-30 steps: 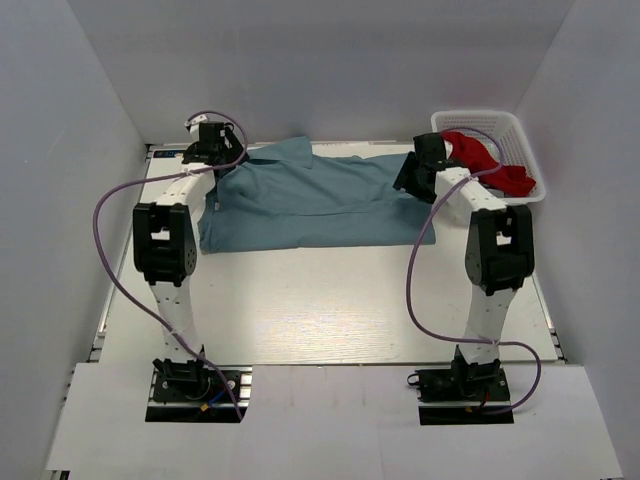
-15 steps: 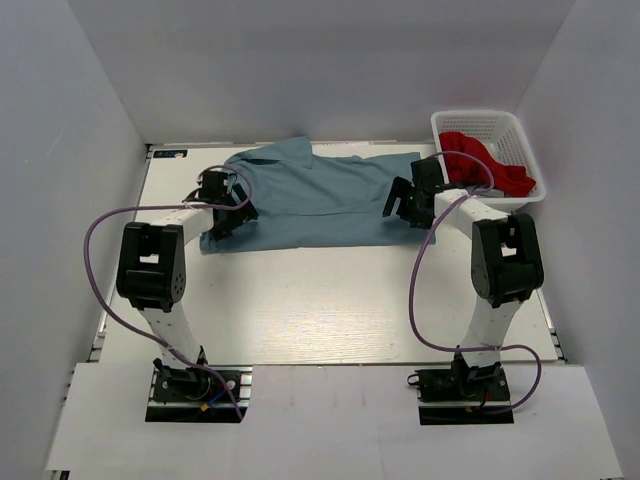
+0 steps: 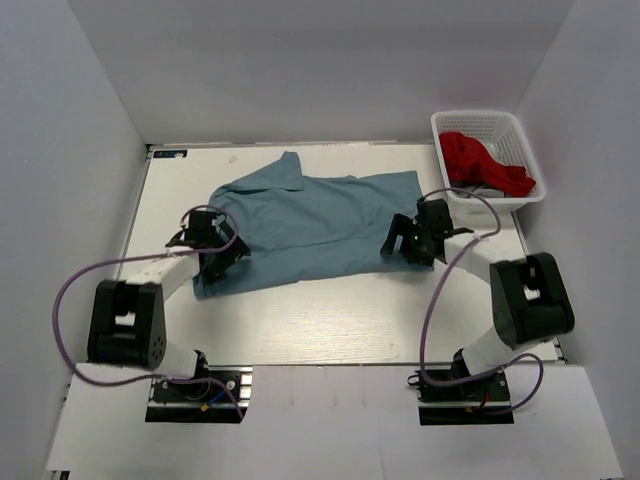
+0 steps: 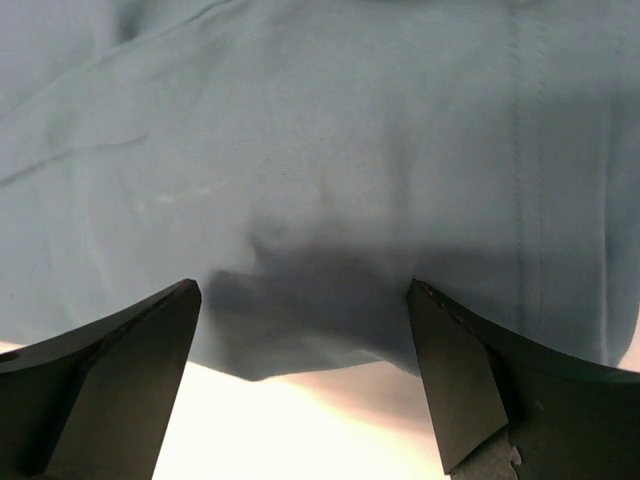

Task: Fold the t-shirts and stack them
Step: Fold the flattened tshirt in 1/3 of the way

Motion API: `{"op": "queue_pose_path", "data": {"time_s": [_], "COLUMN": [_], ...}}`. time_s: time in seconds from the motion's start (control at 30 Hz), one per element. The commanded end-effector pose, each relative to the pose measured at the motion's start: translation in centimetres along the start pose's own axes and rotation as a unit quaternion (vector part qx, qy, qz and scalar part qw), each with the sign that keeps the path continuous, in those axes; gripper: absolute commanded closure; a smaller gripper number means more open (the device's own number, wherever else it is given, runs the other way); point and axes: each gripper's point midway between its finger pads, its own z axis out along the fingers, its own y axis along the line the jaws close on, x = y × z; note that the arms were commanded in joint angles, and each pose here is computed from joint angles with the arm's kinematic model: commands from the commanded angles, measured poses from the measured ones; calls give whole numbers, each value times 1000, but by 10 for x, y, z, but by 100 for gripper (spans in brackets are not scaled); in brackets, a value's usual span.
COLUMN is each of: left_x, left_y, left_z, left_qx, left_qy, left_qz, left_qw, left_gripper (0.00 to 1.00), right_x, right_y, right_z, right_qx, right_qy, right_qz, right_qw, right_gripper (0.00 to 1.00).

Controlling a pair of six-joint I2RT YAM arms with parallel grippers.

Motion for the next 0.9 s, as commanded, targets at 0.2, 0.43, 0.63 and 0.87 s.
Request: {"op": "queue_pose_path", "data": {"time_s": [0.2, 0.43, 0.63, 0.87], "left_x": [22, -40, -51, -79], "left_y": [27, -3, 5, 4], "left_z": [-116, -127, -83, -53], "left_qx": [-9, -3, -79, -87], "left_qy": [-25, -113, -87, -134], "left_qz": [-23, 7, -1, -28], "left_qw": [999, 994, 993, 987], "left_gripper": [0, 0, 0, 13], "right_x": [66, 16, 14, 21], "right_y": [40, 63, 63, 63], "right_z": [-84, -94, -76, -54], "right_qx": [-89, -113, -111, -109], "right_qy": [26, -68, -64, -27], "right_qz": [-80, -92, -97, -106], "right_qw": [992, 987, 987, 988], "right_gripper": [10, 10, 10, 10]}}
